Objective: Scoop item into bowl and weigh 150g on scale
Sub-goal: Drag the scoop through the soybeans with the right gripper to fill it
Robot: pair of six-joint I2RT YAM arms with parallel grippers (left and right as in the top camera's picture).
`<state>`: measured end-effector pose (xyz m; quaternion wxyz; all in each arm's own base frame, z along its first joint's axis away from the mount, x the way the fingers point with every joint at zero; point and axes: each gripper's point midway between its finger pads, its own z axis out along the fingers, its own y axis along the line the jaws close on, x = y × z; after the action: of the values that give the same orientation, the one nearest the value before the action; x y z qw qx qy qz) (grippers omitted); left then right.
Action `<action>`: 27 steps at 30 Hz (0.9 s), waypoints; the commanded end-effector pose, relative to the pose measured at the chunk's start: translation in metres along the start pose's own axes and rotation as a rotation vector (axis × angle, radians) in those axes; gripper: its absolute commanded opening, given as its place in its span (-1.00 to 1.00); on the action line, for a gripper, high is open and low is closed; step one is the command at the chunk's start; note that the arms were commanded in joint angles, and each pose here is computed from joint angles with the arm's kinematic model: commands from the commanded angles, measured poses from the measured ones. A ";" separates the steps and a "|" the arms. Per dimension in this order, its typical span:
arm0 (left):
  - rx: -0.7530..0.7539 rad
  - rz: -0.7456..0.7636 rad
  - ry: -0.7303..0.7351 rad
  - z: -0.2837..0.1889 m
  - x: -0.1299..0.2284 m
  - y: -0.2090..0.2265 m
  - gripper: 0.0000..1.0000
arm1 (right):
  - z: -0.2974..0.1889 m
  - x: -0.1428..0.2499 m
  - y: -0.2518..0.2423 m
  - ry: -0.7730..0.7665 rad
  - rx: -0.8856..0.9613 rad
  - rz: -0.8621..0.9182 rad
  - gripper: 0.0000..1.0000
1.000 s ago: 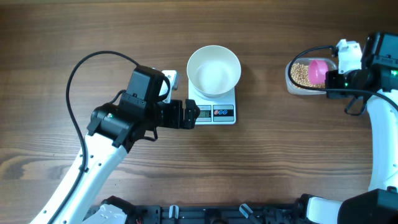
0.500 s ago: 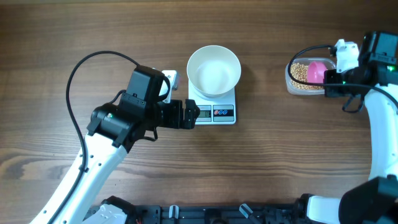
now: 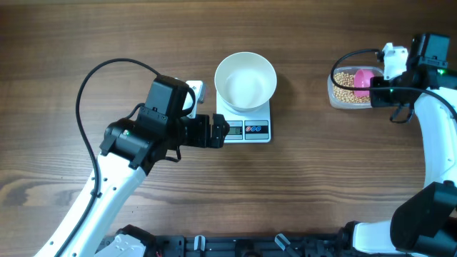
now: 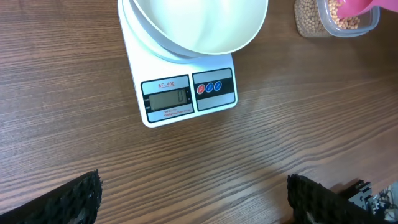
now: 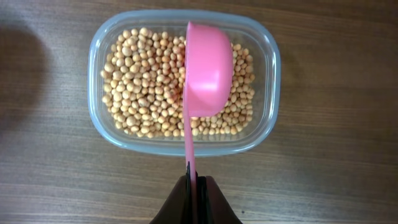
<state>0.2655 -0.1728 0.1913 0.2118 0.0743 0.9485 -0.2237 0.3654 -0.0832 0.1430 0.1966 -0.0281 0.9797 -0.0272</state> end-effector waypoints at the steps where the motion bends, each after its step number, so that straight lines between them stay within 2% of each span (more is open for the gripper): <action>1: 0.008 0.023 0.010 0.002 0.002 -0.002 1.00 | 0.007 0.004 0.001 0.018 -0.011 0.013 -0.91; 9: 0.008 0.023 0.010 0.002 0.002 -0.002 1.00 | 0.019 0.011 0.014 0.062 -0.089 0.019 -0.91; 13: 0.008 0.023 0.010 0.002 0.002 -0.002 1.00 | 0.018 0.009 0.031 0.047 -0.188 0.024 -0.91; 27: 0.008 0.023 0.010 0.002 0.002 -0.002 1.00 | 0.015 0.012 0.044 0.054 -0.262 0.036 -0.91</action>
<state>0.2655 -0.1728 0.1913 0.2118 0.0743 0.9485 -0.2237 0.3594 -0.0520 0.1290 0.1736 -0.0360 0.9818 0.0676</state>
